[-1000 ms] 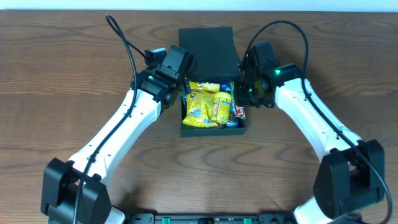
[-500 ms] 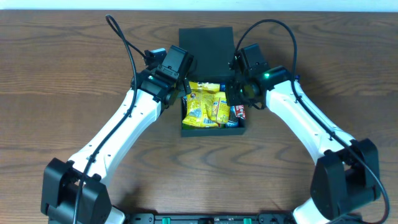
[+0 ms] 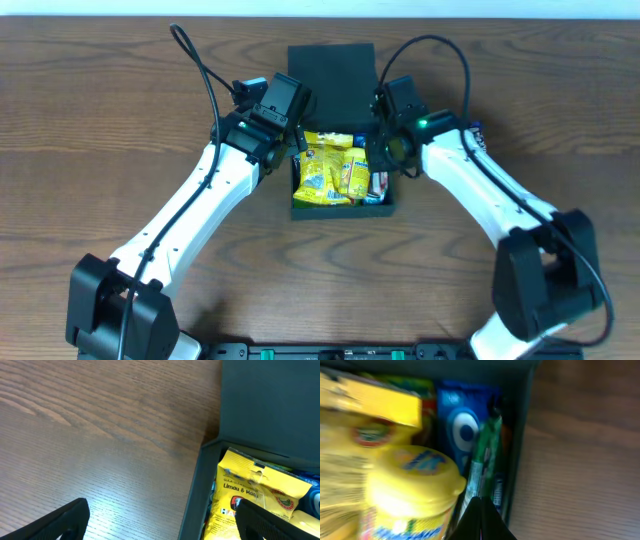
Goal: Pack container
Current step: 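Insert the KitKat bar into the box's right side with the right gripper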
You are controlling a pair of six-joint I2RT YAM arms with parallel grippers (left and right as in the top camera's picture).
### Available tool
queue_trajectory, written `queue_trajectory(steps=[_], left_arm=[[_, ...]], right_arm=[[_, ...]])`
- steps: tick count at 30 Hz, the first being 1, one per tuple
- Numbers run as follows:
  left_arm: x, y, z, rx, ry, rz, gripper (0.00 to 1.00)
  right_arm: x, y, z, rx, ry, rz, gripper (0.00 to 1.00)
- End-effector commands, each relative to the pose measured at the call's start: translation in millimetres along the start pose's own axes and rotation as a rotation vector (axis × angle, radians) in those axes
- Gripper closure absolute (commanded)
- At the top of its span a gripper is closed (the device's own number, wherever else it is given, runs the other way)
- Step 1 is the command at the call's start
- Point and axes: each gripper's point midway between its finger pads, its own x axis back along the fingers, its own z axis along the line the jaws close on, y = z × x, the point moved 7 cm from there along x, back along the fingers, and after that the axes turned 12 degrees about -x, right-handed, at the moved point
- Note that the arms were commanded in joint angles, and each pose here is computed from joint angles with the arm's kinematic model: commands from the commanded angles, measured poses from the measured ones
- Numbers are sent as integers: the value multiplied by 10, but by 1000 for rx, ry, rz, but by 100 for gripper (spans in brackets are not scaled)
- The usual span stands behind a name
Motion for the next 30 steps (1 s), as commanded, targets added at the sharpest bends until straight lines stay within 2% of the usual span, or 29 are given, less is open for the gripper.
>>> queue_trajectory(steps=[1, 6, 11, 19, 24, 30], left_arm=[[-36, -26, 14, 0, 10, 16, 5], [-36, -25, 13, 0, 9, 15, 5], [-36, -25, 13, 0, 9, 15, 5], [-36, -26, 14, 0, 10, 16, 5], [-36, -25, 13, 1, 9, 15, 5], [-35, -32, 17, -1, 11, 19, 5]], right_arm=[[-168, -48, -103, -6, -39, 38, 99], [-135, 0, -70, -5, -19, 17, 98], [-122, 12, 72, 37, 84, 22, 98], [-124, 10, 173, 72, 84, -9, 98], [-103, -23, 313, 142, 216, 25, 99], [-49, 70, 157, 115, 129, -9, 99]])
